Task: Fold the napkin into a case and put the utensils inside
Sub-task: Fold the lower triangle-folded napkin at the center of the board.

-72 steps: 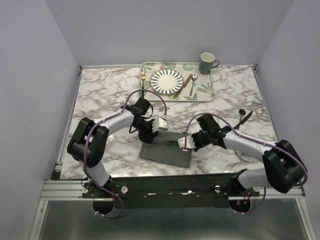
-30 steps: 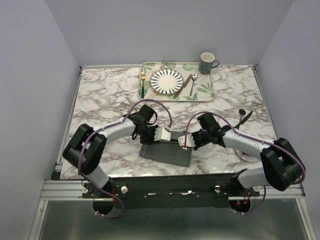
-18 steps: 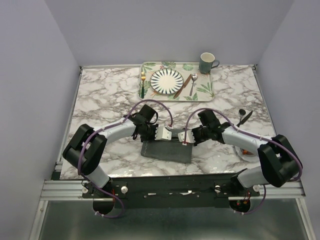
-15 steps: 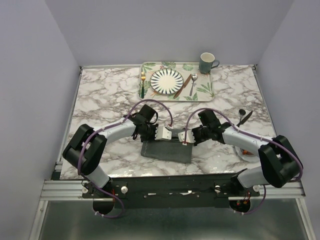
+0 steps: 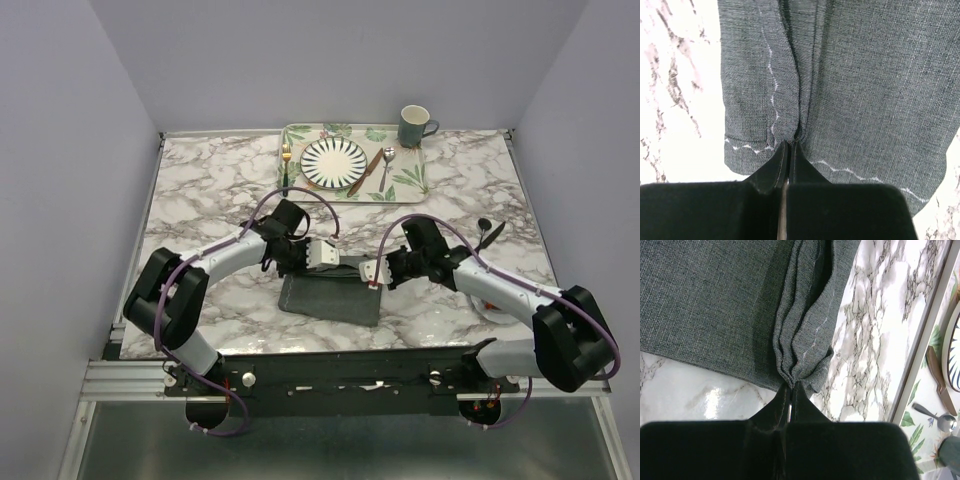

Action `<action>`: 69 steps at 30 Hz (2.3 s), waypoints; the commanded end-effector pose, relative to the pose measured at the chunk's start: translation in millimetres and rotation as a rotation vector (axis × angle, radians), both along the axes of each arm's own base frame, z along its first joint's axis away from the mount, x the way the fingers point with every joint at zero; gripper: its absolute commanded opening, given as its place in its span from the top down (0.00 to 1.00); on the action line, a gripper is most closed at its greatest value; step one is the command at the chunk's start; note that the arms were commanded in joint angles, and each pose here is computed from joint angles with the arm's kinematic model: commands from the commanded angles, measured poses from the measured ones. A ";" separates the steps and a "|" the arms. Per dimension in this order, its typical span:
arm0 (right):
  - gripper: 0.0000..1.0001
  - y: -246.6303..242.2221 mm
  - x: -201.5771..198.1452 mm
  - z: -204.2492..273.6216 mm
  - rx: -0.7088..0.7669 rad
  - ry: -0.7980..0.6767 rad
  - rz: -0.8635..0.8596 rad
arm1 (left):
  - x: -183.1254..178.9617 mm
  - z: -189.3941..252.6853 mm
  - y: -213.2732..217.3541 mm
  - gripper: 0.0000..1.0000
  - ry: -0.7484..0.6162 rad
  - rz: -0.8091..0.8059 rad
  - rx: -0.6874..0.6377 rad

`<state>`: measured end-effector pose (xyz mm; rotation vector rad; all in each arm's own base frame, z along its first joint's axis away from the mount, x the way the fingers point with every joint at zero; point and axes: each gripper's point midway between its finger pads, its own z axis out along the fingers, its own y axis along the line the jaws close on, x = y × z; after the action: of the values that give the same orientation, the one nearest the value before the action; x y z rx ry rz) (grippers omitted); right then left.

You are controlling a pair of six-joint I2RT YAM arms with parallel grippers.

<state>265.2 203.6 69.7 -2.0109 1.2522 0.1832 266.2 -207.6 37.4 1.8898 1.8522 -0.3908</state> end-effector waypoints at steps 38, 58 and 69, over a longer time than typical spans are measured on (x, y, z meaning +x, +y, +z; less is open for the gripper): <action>0.99 2.5 35.8 -40.2 -0.152 -0.053 0.053 | 10.1 -9.8 23.5 1.00 0.299 0.274 0.011; 0.99 -6.3 -3.1 -76.6 -0.230 0.188 0.072 | 12.1 -19.4 20.3 1.00 0.421 0.410 0.008; 0.99 -6.2 25.2 -82.1 -0.300 0.139 0.053 | 30.6 35.4 23.9 1.00 0.285 0.287 -0.064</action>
<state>301.0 225.3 22.3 -2.2044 1.2643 0.2028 296.1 -186.7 44.0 1.4450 2.3651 -0.6694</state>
